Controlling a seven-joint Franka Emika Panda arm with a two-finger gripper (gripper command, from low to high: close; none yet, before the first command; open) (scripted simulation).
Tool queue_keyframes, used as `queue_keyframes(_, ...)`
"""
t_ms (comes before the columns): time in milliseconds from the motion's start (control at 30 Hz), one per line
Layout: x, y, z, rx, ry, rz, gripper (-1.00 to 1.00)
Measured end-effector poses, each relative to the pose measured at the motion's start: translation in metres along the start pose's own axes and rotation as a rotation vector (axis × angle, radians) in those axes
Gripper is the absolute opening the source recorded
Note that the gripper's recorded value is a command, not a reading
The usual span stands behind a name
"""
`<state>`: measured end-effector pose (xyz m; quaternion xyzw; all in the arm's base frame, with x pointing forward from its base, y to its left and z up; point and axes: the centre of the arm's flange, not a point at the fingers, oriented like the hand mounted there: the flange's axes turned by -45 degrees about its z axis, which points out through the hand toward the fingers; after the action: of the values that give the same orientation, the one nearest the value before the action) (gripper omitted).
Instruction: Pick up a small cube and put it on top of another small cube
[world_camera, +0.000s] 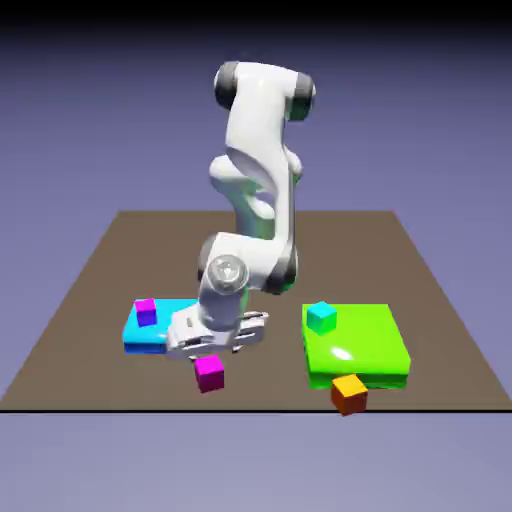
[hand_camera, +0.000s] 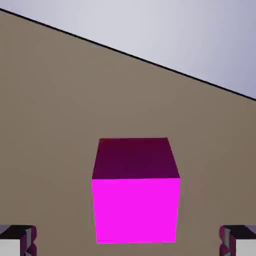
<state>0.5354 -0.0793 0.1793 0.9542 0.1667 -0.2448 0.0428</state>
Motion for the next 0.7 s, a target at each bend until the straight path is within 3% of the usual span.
queue_keyframes(100, 0.009, 0.000, 0.056, 0.000, 0.000, 0.000, 0.00)
queue_keyframes(133, 0.010, 0.000, 0.068, 0.000, 0.000, 0.000, -1.00)
queue_keyframes(200, 0.010, 0.000, 0.068, 0.002, 0.000, 0.000, -1.00)
queue_keyframes(333, 0.005, -0.005, -0.004, 0.000, 0.000, -0.002, -1.00)
queue_keyframes(700, 0.105, -0.203, -0.108, -0.063, 0.001, -0.104, -1.00)
